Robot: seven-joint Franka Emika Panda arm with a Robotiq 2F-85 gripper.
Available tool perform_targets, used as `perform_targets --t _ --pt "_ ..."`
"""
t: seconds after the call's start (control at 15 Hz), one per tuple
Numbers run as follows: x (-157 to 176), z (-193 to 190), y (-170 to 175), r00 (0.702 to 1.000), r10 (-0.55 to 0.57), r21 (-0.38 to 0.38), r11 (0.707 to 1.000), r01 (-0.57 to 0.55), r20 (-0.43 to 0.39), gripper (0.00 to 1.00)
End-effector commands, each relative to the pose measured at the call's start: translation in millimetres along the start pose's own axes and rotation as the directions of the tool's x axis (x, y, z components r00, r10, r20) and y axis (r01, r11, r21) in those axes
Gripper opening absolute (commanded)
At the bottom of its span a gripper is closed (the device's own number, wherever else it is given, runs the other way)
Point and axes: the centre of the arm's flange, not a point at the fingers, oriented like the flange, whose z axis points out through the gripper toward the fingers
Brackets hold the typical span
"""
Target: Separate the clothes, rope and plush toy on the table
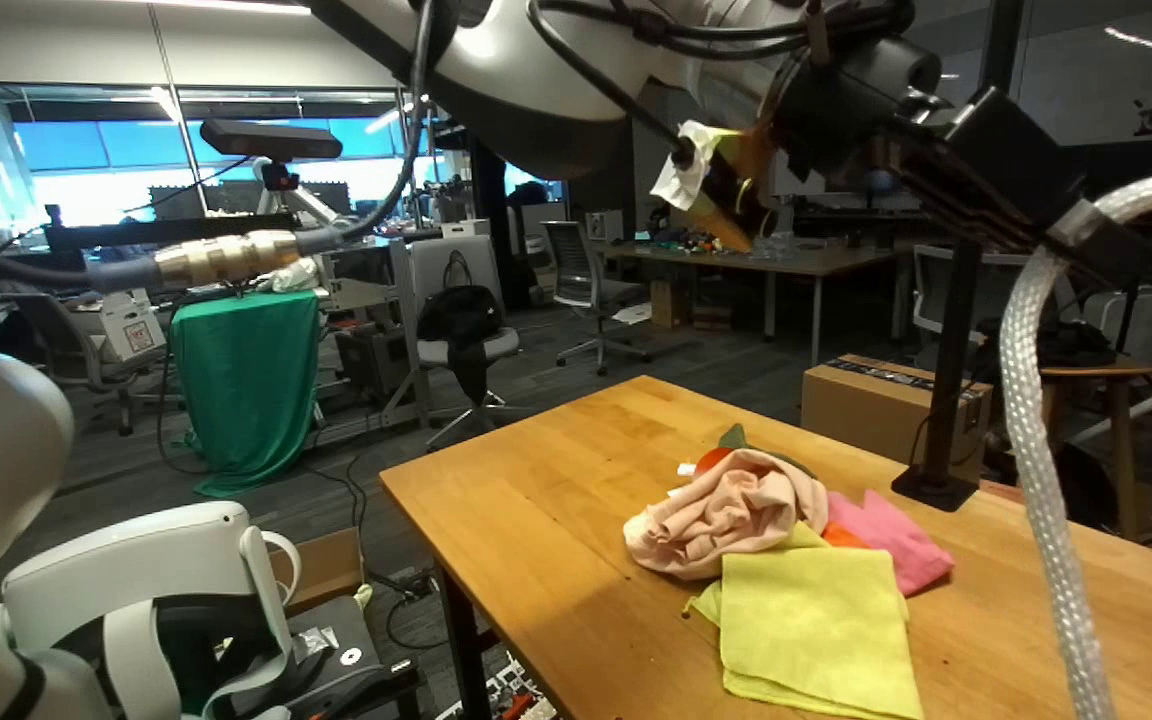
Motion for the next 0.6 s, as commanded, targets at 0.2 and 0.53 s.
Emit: perform_targets --t 0.2,0.53 --pt "-2 27 -5 0.996 0.074 -0.027 0.997 -0.075 -0.04 0.5" --pt "-22 25 -5 0.999 0.037 0.0 0.999 -0.037 0.022 0.88"
